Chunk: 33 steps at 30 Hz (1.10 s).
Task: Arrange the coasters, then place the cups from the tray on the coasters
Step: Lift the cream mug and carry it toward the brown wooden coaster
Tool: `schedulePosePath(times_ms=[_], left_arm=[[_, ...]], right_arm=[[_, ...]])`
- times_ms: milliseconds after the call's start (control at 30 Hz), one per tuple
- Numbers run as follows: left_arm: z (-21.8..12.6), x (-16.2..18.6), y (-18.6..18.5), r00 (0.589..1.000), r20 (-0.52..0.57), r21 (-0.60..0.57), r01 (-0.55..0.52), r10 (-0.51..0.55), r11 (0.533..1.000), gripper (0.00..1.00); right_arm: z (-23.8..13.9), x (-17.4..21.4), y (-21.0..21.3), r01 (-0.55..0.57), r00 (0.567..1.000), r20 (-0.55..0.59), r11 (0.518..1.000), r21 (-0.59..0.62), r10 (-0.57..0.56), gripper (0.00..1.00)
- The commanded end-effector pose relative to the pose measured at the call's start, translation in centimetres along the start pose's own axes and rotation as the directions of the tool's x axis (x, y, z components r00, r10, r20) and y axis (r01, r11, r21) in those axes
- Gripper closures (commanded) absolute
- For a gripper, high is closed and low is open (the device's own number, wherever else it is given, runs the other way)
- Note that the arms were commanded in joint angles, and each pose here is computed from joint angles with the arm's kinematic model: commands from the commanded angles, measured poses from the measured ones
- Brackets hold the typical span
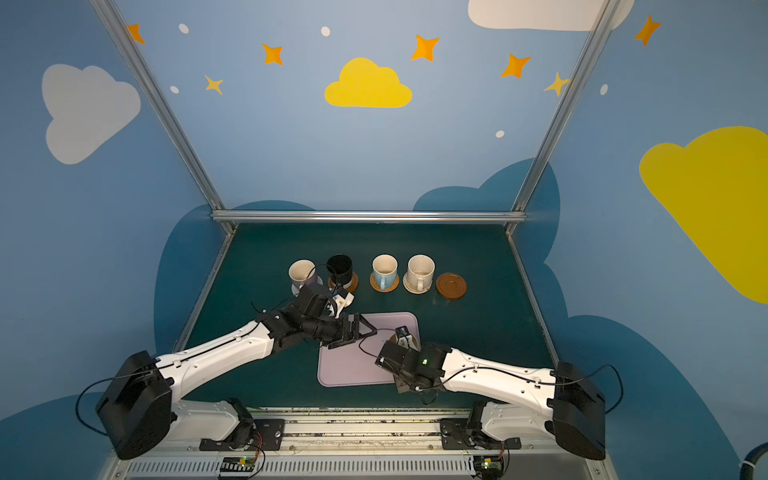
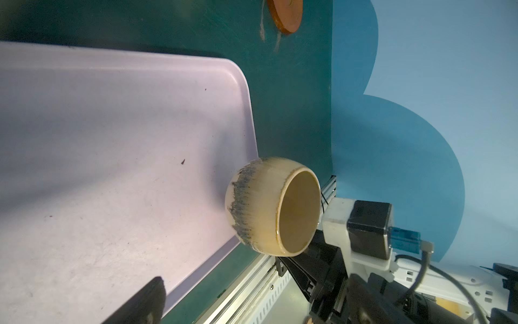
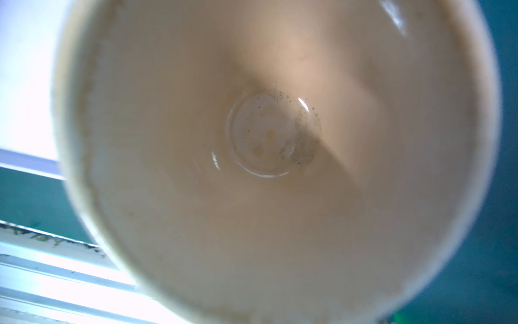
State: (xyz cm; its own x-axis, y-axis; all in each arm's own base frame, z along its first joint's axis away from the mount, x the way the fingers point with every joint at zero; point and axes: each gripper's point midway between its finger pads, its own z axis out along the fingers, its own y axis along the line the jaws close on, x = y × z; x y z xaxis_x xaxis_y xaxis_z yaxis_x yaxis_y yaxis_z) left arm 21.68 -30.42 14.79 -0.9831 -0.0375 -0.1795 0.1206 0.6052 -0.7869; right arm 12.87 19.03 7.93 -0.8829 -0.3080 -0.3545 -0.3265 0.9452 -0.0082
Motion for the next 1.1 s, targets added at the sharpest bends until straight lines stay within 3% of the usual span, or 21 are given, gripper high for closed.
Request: schedulePosePath(times_ms=[0,167,267,567,767,1067], left_arm=[[-0.2,-1.2,-1.1,0.999,0.046,0.012,-0.026,0.025,1.000,0.01],[0.0,-1.5,-1.4,0.997,0.066,0.011,-0.033,0.032,0.999,0.01],[-0.2,-1.9,-2.2,0.988,0.122,-0.020,-0.089,0.091,0.996,0.02],[-0.1,-3.9,-5.1,0.968,0.212,0.025,-0.142,0.134,0.989,0.01],[0.6,-4.7,-6.6,0.951,0.221,-0.041,-0.212,0.216,0.976,0.00],[1.2,-6.2,-8.6,0.936,0.259,-0.018,-0.241,0.238,0.970,0.00]], right_arm=[[-1.2,-2.9,0.4,-0.013,0.994,0.108,0.999,-0.043,0.017,1.00],[-1.2,-3.7,-0.1,-0.025,0.993,0.118,0.998,-0.056,0.032,1.00],[-1.2,-4.5,-0.6,-0.032,0.990,0.132,0.998,-0.052,0.039,1.00],[-1.4,-7.2,-2.2,-0.052,0.986,0.156,0.995,-0.080,0.064,1.00],[-2.1,-9.0,-3.7,-0.072,0.981,0.173,0.994,-0.079,0.085,1.00],[-2.8,-11.6,-6.8,-0.127,0.968,0.206,0.988,-0.084,0.142,1.00]])
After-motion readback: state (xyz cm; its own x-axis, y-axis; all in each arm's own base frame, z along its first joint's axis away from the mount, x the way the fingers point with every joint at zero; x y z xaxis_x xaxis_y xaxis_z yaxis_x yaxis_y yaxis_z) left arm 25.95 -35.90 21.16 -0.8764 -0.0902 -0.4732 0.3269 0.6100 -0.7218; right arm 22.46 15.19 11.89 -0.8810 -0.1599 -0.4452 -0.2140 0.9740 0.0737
